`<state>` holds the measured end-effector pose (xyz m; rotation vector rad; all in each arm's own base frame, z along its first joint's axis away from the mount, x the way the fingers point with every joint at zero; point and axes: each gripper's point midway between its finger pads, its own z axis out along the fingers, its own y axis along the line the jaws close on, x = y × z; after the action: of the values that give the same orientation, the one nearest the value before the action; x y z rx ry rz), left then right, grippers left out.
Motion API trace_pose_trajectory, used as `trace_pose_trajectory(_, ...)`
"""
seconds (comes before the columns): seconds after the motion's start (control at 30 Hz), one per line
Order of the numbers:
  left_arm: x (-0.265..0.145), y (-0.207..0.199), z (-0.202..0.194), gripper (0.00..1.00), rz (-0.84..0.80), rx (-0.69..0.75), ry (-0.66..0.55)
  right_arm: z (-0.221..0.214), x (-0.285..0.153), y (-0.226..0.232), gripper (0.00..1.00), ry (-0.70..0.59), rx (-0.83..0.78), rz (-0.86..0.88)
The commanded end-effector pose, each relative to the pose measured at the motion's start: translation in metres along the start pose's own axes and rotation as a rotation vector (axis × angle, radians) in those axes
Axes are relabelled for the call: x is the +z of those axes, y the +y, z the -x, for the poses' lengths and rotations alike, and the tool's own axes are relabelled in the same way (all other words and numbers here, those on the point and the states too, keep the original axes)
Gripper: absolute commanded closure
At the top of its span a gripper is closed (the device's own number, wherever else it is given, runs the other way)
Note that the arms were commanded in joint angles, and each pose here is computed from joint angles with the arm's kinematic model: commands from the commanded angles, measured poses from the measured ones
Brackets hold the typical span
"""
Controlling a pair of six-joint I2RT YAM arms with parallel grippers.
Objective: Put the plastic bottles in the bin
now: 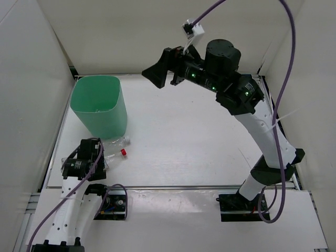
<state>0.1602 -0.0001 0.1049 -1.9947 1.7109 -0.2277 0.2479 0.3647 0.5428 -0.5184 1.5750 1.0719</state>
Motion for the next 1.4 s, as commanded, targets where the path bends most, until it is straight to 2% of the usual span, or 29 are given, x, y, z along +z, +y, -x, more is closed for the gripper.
trace_pose_trajectory(0.0, 0.008, -0.03, -0.001, 0.0, -0.054, -0.252, -0.009, -0.037, -0.004, -0.016, 0.0, 0.152, 0.058, -0.005)
trace_pose_trajectory(0.17, 0.037, -0.022, -0.006, 0.0, 0.008, -0.239, -0.036, -0.033, -0.013, -0.032, 0.0, 0.151, 0.066, -0.023)
trace_pose_trajectory(0.3, 0.048, -0.013, -0.014, 0.0, 0.055, -0.239, -0.009, -0.038, -0.017, -0.041, 0.0, 0.166, 0.073, -0.041)
trace_pose_trajectory(0.53, 0.068, -0.003, -0.003, 0.03, 0.112, -0.226, -0.061, -0.045, -0.023, -0.051, 0.0, 0.174, 0.041, -0.082)
trace_pose_trajectory(0.77, 0.076, 0.006, -0.002, 0.3, 0.136, -0.206, -0.055, -0.042, -0.024, -0.048, 0.0, 0.169, 0.031, -0.069)
trace_pose_trajectory(0.87, 0.075, 0.015, -0.002, 0.48, 0.148, -0.212, -0.052, -0.041, -0.022, -0.05, 0.0, 0.166, 0.03, -0.078)
trace_pose_trajectory(0.93, 0.07, 0.027, 0.0, 0.54, 0.181, -0.203, -0.058, -0.041, -0.022, -0.05, 0.0, 0.166, 0.03, -0.078)
trace_pose_trajectory(1.13, 0.027, 0.022, 0.004, 0.59, 0.159, -0.214, -0.016, -0.047, -0.015, -0.056, 0.0, 0.18, 0.033, -0.093)
trace_pose_trajectory(1.2, -0.001, 0.002, 0.009, 0.62, 0.08, -0.225, -0.002, -0.047, -0.015, -0.055, 0.0, 0.179, 0.042, -0.094)
trace_pose_trajectory(1.23, -0.011, -0.003, 0.014, 0.67, 0.06, -0.229, -0.013, -0.047, -0.015, -0.055, 0.0, 0.179, 0.043, -0.094)
trace_pose_trajectory(1.33, -0.055, -0.03, 0.032, 0.68, -0.048, -0.186, -0.046, -0.054, -0.011, -0.059, 0.0, 0.196, 0.047, -0.1)
trace_pose_trajectory(1.37, -0.081, -0.05, 0.043, 0.68, -0.135, -0.185, -0.065, -0.054, -0.011, -0.059, 0.0, 0.196, 0.047, -0.1)
